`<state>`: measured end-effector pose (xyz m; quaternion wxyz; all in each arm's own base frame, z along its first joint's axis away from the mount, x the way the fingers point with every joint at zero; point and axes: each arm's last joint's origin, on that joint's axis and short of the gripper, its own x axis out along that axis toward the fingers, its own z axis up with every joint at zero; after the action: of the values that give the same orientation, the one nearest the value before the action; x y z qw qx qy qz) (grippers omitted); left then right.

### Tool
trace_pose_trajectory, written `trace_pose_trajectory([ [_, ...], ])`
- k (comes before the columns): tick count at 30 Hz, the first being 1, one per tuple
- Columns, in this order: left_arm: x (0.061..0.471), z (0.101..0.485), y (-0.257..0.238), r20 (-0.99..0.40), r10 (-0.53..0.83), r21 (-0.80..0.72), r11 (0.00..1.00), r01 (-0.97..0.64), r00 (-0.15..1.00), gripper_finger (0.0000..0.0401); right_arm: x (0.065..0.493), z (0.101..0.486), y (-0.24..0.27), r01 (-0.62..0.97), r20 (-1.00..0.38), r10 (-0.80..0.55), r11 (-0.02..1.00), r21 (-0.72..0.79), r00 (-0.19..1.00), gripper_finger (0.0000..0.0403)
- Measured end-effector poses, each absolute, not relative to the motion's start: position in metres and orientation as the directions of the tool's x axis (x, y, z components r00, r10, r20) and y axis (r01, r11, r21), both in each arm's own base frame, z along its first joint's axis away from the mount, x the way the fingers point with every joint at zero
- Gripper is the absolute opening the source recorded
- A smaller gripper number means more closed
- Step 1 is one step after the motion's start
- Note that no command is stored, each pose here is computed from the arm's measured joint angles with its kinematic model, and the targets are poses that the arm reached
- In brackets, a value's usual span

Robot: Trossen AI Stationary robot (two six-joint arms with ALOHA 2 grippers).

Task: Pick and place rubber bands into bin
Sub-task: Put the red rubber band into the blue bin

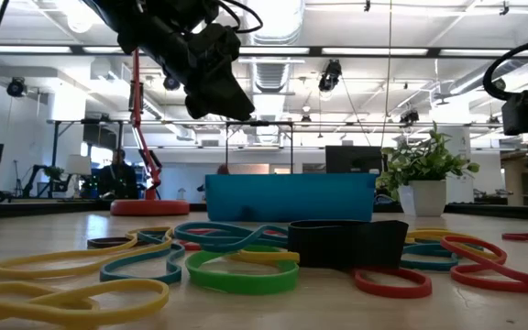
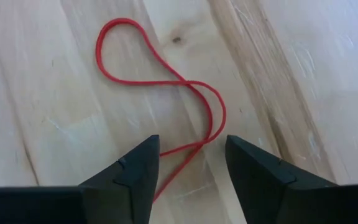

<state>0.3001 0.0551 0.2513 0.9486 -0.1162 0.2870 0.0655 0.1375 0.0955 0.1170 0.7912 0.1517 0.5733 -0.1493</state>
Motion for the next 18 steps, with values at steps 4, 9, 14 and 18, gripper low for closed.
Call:
trace_pose_trajectory([
  [4,0.3,0.251,0.055,-0.561,0.056,-0.183,0.965,-0.19,0.826,0.0121,0.139,0.117,0.095,0.414,-0.953,-0.061,0.908,0.071,0.298,0.0164],
  [9,0.301,0.248,0.055,-0.568,0.055,-0.182,0.964,-0.191,0.821,0.0121,0.142,0.119,0.096,0.391,-0.946,-0.055,0.917,0.078,0.318,0.0146],
  [14,0.302,0.247,0.055,-0.572,0.055,-0.182,0.964,-0.192,0.818,0.0121,0.146,0.118,0.095,0.403,-0.951,-0.052,0.912,0.079,0.304,0.0128],
  [18,0.302,0.247,0.055,-0.573,0.054,-0.182,0.964,-0.192,0.818,0.0121,0.148,0.116,0.094,0.428,-0.955,-0.051,0.9,0.083,0.293,0.0112],
])
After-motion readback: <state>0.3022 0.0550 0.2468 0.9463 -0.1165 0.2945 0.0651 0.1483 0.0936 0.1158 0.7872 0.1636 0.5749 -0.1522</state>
